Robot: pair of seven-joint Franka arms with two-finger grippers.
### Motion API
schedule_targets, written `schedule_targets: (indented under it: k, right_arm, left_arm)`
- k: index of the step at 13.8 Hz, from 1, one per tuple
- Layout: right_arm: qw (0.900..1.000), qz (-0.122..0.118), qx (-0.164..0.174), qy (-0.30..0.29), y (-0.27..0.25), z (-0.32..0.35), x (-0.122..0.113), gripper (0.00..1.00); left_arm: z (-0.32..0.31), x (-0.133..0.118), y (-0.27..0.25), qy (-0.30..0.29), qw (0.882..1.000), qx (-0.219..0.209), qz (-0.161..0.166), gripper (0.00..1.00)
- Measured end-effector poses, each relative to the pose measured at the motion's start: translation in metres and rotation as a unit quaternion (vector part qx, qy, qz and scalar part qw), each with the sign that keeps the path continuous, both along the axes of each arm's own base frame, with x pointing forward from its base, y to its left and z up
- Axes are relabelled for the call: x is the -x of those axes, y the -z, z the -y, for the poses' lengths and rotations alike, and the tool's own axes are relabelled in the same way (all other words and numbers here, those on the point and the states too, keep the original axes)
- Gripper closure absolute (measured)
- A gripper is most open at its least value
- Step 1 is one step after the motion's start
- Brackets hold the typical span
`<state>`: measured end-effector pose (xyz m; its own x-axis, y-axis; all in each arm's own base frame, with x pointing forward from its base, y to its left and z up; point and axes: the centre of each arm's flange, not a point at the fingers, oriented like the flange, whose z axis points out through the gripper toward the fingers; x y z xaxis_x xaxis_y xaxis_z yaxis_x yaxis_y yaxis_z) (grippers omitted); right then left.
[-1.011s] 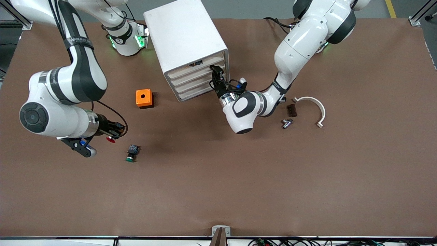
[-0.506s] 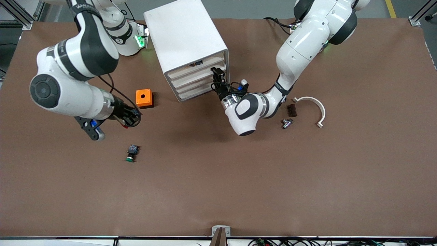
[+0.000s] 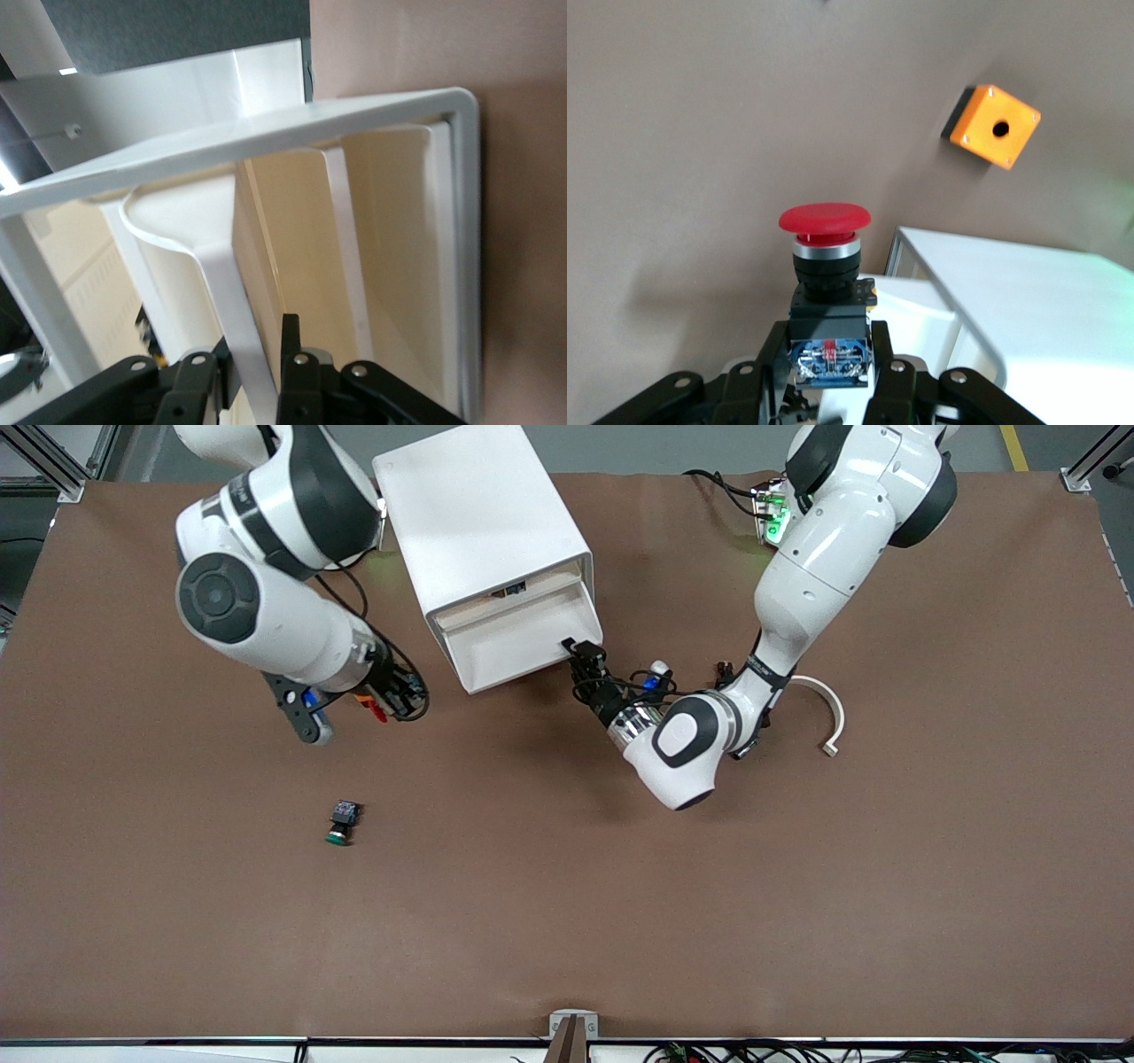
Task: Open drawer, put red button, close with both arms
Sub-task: 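Carry the red button over the open drawer with the right gripper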
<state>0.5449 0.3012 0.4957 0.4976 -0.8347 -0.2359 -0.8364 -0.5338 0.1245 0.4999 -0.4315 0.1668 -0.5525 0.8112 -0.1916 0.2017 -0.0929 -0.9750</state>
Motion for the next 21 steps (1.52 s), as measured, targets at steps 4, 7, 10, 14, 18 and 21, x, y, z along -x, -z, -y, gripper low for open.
schedule_targets:
  k: [4,7,10,14,18,21]
  right_arm:
    - [0.999,0.018,0.004,0.044,0.002,-0.065,0.032,0.59]
    - [0.998,0.022,0.009,0.062,0.019,-0.104,0.059,0.59]
    - [0.997,0.032,0.015,0.073,0.049,-0.131,0.084,0.59]
    - [0.996,0.041,0.016,0.083,0.082,-0.148,0.105,0.59]
    - [0.994,0.055,0.025,0.09,0.102,-0.155,0.115,0.59]
    - [0.994,0.055,0.027,0.09,0.111,-0.157,0.117,0.59]
  left_arm:
    - [-0.018,-0.018,-0.001,-0.025,1.0,0.003,0.004,0.77]
    - [-0.023,-0.022,-0.001,-0.03,1.0,0.004,0.005,0.77]
    - [-0.023,-0.023,-0.001,-0.031,0.999,0.004,0.007,0.73]
    - [-0.022,-0.035,-0.011,-0.035,0.998,0.031,0.039,0.32]
    - [-0.029,-0.052,-0.024,-0.037,0.99,0.091,0.098,0.0]
    - [-0.045,-0.068,-0.027,-0.042,0.982,0.122,0.141,0.0]
